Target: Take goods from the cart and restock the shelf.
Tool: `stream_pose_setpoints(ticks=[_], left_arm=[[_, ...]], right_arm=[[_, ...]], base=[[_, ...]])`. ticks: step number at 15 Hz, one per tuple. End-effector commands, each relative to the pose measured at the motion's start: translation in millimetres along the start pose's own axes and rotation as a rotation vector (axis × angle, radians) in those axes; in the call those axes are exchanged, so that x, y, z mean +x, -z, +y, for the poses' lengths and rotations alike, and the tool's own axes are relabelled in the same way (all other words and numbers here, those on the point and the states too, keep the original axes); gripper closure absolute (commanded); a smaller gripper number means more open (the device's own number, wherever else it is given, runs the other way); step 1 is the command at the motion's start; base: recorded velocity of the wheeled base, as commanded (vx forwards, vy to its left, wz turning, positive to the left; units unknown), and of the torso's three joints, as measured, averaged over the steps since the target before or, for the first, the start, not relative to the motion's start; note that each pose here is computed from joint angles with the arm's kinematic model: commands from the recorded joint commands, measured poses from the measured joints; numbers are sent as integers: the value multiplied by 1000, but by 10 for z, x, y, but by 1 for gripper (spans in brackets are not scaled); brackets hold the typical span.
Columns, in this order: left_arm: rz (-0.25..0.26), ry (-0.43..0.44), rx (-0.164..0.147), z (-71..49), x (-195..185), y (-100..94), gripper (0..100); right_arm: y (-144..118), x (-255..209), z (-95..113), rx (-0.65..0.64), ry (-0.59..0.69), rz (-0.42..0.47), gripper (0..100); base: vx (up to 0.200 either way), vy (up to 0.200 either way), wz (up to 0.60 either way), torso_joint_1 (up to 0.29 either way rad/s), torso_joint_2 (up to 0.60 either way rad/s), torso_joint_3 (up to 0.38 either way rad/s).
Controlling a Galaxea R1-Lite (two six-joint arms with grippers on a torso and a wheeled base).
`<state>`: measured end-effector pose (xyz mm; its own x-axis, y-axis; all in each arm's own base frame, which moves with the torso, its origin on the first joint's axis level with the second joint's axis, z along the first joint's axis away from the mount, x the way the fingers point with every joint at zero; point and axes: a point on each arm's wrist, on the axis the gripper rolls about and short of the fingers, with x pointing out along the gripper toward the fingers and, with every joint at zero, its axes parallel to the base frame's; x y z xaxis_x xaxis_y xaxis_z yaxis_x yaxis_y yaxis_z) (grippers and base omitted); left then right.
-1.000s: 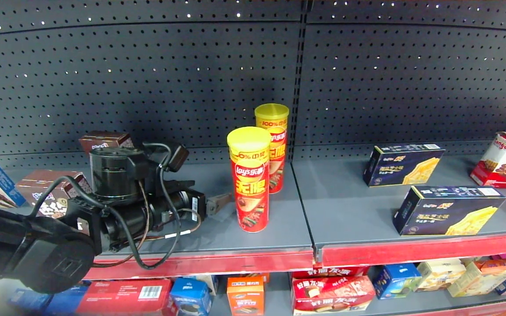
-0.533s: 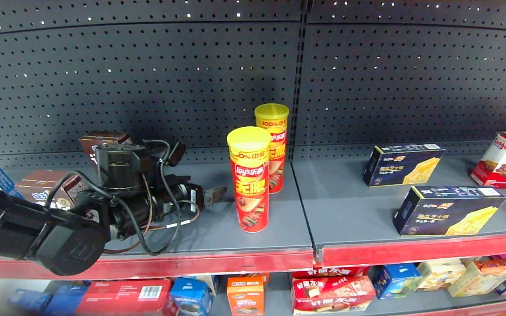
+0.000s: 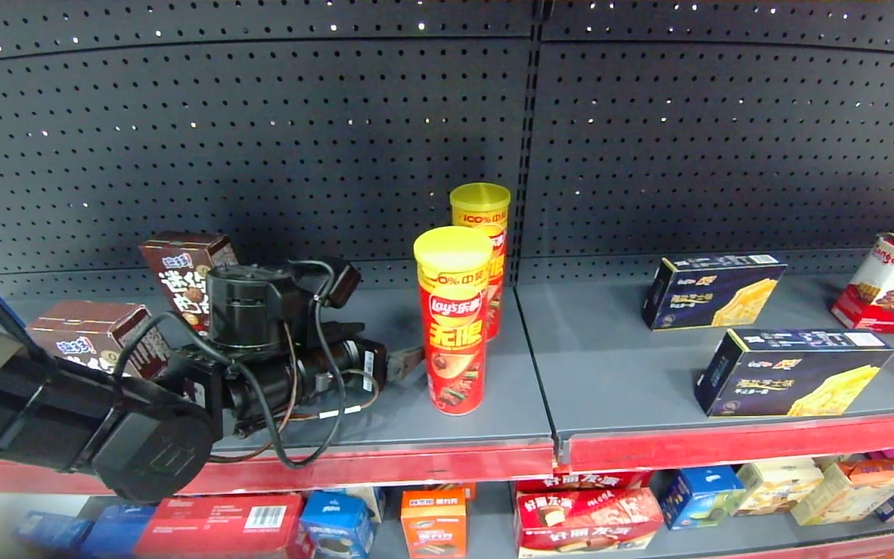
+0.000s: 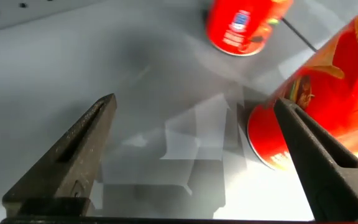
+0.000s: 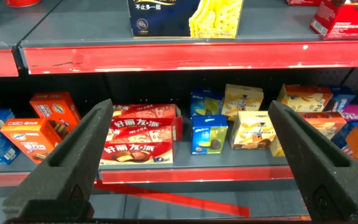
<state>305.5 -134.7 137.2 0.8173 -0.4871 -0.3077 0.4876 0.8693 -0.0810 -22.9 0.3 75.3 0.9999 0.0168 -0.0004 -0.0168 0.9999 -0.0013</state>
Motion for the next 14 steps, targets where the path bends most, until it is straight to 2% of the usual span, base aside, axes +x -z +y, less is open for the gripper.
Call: stream_pose_setpoints(ticks=[1,11,14], left_arm=[[7,20,5,-69,1,19,0],[22,39,10,-143,11,65,0],[26,58,17,-208,23,73,0]], right_arm=[[0,1,0,0,0,1,0],[0,1,0,0,0,1,0],[0,1,0,0,0,1,0]], base=[[0,0,0,0,0,0],[0,0,0,0,0,0],[0,0,0,0,0,0]])
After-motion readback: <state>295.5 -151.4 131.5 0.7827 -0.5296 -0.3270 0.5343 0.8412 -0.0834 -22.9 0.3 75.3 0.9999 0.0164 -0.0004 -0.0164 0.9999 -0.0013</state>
